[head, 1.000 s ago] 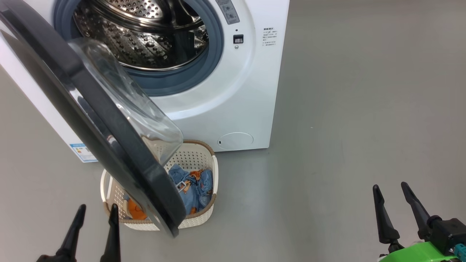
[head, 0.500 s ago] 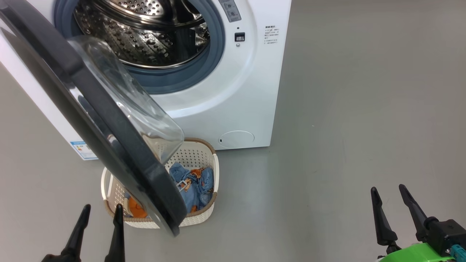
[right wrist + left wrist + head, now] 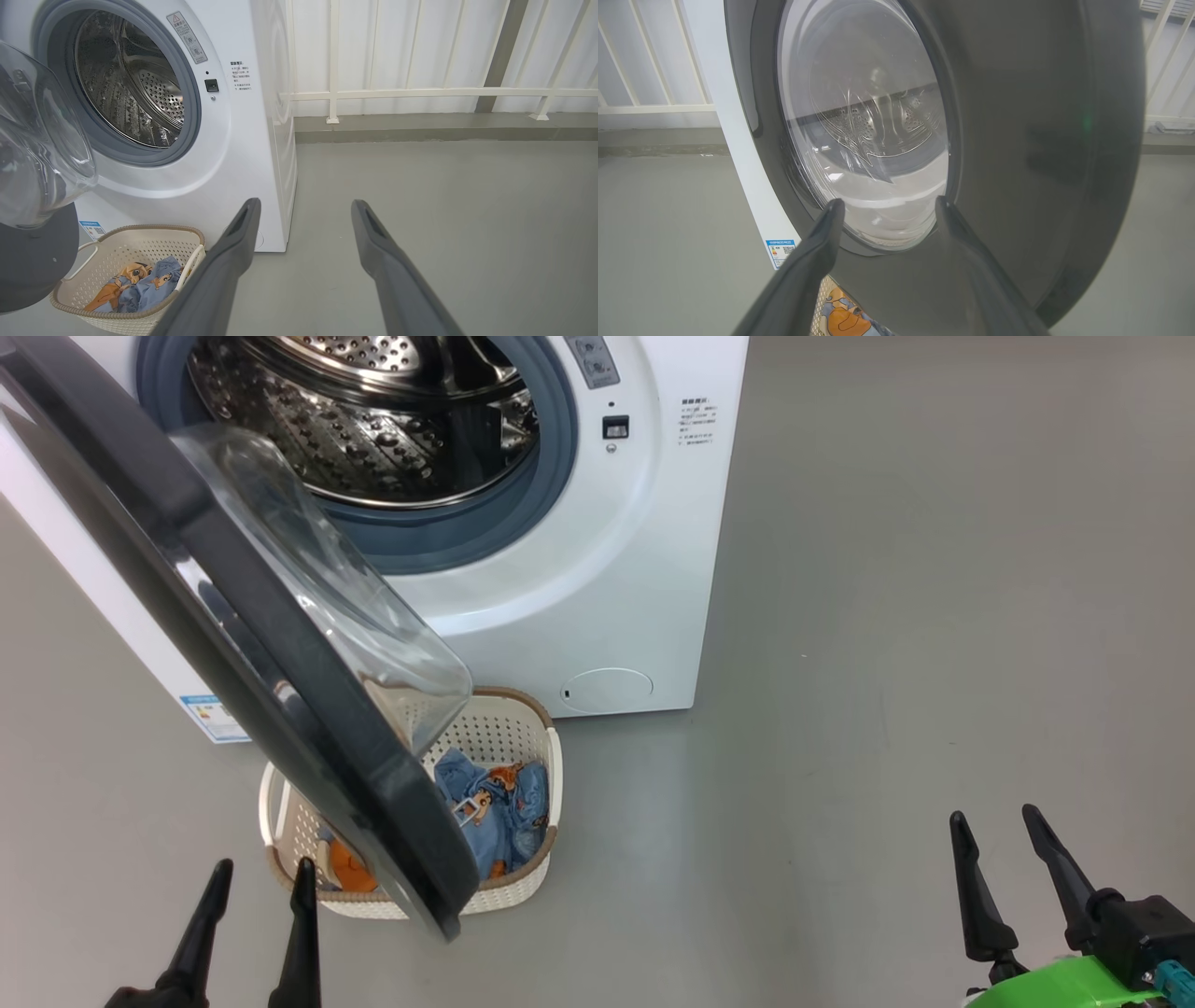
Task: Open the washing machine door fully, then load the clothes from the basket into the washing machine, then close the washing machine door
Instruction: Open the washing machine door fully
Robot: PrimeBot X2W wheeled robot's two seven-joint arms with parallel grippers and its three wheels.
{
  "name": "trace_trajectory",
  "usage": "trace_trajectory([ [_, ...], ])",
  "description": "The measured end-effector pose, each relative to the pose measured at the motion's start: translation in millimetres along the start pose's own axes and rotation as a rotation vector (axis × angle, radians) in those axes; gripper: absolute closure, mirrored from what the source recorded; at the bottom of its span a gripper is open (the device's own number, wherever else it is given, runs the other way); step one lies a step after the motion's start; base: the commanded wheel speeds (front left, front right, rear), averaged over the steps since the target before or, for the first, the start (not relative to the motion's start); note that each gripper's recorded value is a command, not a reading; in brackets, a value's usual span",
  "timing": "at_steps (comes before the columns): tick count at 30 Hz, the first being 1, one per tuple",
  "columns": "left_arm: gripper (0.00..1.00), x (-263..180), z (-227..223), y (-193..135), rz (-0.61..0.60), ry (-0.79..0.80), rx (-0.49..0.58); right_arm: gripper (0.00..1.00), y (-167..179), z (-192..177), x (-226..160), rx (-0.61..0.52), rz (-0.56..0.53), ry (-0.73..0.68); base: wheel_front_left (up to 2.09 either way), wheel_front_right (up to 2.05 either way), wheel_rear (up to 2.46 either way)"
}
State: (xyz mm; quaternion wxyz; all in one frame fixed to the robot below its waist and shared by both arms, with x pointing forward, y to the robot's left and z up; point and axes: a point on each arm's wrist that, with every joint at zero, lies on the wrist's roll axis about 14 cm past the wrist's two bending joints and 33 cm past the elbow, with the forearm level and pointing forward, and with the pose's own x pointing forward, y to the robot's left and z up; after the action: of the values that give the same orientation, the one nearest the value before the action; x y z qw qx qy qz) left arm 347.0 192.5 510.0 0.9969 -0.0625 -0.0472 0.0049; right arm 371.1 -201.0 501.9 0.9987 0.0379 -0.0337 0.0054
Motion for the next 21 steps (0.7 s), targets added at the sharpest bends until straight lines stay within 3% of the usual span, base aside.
trace_trajectory([
  [21,0.0,25,-4,2,-0.014,0.003,0.017,0.0,11,-13,25,0.009,0.031,0.026,0.0,0.0,0.0],
])
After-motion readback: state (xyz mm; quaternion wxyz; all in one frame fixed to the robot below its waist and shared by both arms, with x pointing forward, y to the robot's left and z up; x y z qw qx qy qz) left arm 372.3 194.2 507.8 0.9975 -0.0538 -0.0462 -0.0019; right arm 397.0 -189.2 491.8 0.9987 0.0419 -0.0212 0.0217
